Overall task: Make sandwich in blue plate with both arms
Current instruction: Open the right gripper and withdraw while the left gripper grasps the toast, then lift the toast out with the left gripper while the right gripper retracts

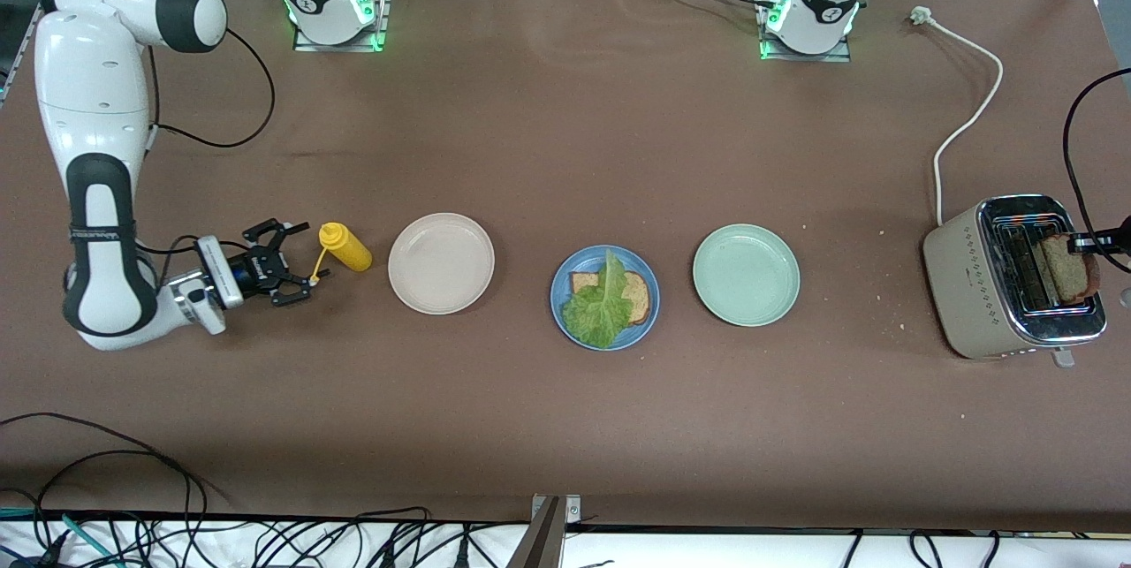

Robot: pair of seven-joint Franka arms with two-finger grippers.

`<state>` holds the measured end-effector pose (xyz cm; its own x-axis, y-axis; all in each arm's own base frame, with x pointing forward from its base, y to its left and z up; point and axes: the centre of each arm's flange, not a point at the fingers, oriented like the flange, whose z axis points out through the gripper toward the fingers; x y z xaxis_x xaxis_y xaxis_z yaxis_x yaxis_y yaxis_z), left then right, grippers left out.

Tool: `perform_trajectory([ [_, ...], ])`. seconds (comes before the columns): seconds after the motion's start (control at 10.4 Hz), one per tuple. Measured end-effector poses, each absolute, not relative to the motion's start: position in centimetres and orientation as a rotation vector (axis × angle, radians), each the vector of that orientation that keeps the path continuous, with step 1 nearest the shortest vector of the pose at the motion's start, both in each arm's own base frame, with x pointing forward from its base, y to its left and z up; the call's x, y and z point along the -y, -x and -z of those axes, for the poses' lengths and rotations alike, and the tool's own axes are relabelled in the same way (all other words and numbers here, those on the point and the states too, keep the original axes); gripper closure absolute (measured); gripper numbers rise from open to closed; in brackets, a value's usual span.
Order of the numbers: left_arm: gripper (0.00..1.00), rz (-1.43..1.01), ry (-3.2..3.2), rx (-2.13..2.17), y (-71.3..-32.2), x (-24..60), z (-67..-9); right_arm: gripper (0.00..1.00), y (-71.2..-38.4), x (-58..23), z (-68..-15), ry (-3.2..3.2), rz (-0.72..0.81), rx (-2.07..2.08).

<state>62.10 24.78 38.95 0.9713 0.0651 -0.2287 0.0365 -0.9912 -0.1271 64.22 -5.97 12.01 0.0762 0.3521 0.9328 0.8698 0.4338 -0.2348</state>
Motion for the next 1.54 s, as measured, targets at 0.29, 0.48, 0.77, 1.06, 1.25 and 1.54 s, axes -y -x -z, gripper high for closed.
perform_trajectory([
  [0.29, 0.91, -0.297, 2.997, 0.030, -62.1, -23.7, -43.1, 0.00, -65.0, 9.6, -14.9, 1.361, 0.359, 1.428],
  [0.48, 0.91, -0.275, 2.995, -0.027, -61.3, -22.8, -46.6, 0.00, -66.1, 10.1, -17.4, 1.516, 0.202, 1.363],
  [0.77, 0.91, -0.258, 2.992, -0.051, -60.2, -21.2, -51.0, 0.00, -67.2, 10.0, -21.0, 1.734, 0.024, 1.158],
  [1.06, 0.91, -0.255, 2.995, -0.054, -59.7, -20.1, -55.0, 0.00, -68.4, 7.3, -25.4, 1.934, -0.174, 0.936],
  [1.25, 0.91, -0.241, 2.999, -0.082, -60.0, -18.9, -56.1, 0.00, -69.1, 5.2, -29.0, 2.104, -0.329, 0.833],
  [1.54, 0.91, -0.206, 3.041, -0.151, -61.0, -15.7, -56.5, 0.00, -69.5, 2.2, -35.3, 2.406, -0.476, 0.706],
])
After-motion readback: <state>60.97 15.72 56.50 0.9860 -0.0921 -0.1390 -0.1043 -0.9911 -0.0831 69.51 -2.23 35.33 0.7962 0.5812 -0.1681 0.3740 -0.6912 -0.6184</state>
